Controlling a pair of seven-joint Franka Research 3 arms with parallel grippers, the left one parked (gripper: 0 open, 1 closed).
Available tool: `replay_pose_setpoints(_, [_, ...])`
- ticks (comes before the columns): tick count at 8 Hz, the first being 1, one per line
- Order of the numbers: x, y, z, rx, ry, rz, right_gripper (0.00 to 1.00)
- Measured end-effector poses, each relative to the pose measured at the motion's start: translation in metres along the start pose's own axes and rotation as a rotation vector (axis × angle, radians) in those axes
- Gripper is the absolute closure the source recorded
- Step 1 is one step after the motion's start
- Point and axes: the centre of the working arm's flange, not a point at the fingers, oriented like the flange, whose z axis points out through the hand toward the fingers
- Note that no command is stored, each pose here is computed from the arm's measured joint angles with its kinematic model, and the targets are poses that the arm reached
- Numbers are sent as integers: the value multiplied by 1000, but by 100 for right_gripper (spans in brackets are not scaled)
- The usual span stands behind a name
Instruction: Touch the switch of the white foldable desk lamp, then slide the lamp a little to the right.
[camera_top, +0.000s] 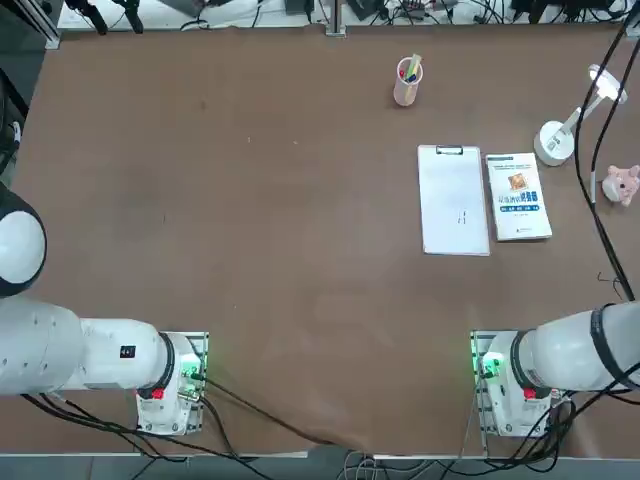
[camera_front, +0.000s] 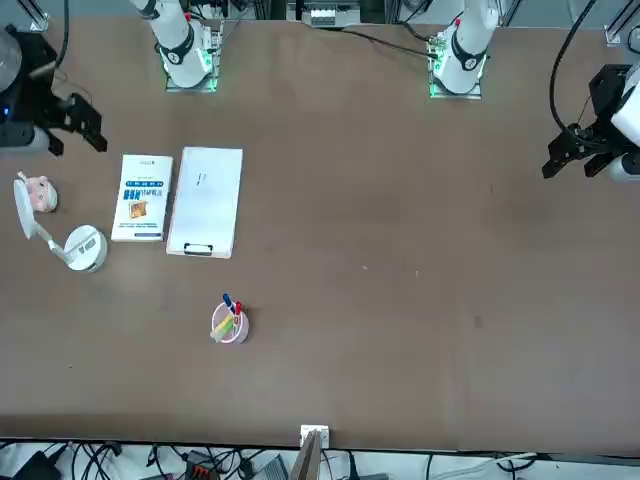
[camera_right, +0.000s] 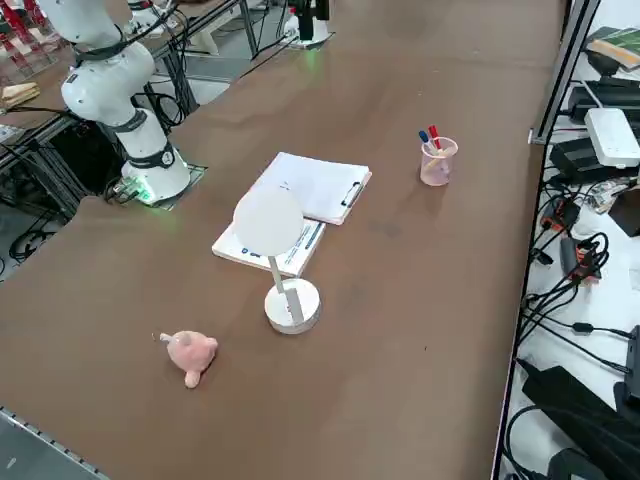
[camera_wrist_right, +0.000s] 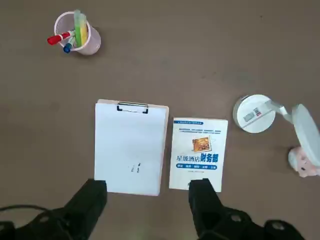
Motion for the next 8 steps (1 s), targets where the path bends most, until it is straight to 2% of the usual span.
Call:
replay_pose_setpoints(3, [0, 21, 1, 12, -8, 65, 0])
replay_pose_setpoints(8, [-3, 35, 2, 13, -25, 80, 0])
